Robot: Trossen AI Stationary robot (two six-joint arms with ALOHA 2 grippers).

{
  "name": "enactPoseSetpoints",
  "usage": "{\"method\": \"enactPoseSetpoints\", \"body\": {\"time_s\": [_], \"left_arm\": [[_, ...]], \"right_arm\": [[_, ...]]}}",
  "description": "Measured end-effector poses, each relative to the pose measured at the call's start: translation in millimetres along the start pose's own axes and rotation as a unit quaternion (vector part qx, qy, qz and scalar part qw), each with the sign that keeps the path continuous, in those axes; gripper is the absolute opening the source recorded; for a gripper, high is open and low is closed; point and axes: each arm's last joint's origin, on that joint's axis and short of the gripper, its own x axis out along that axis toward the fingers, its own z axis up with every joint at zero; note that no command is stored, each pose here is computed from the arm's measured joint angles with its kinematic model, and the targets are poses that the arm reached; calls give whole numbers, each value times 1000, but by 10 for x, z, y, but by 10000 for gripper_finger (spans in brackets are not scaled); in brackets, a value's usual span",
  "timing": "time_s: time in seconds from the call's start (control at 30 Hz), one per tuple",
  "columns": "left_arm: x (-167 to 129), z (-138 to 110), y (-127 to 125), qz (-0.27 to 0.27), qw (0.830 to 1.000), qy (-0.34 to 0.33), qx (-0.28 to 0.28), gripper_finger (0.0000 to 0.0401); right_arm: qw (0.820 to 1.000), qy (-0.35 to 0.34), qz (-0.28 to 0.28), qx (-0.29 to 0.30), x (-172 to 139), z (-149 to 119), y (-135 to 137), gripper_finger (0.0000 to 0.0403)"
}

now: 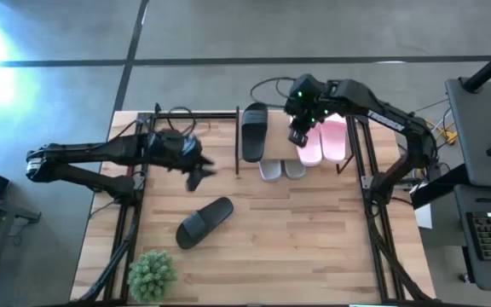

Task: Pick and place slides into the shelf
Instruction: Put the black slide on the shelf

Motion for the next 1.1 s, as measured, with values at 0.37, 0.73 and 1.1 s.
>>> {"method": "enactPoseSetpoints", "body": {"time_s": [0.37, 0.73, 1.1], "left_arm": [[-50, -448, -24, 42, 957, 213, -192, 166], [-125, -734, -201, 86, 922, 247, -285, 166], [221, -1374, -102, 196, 882, 348, -252, 166]], "right_arm": [[999, 0, 33, -20, -114, -61, 511, 8], [990, 30, 134, -34, -110, -165, 1137, 8], [991, 26, 119, -60, -179, -272, 1452, 8]]}}
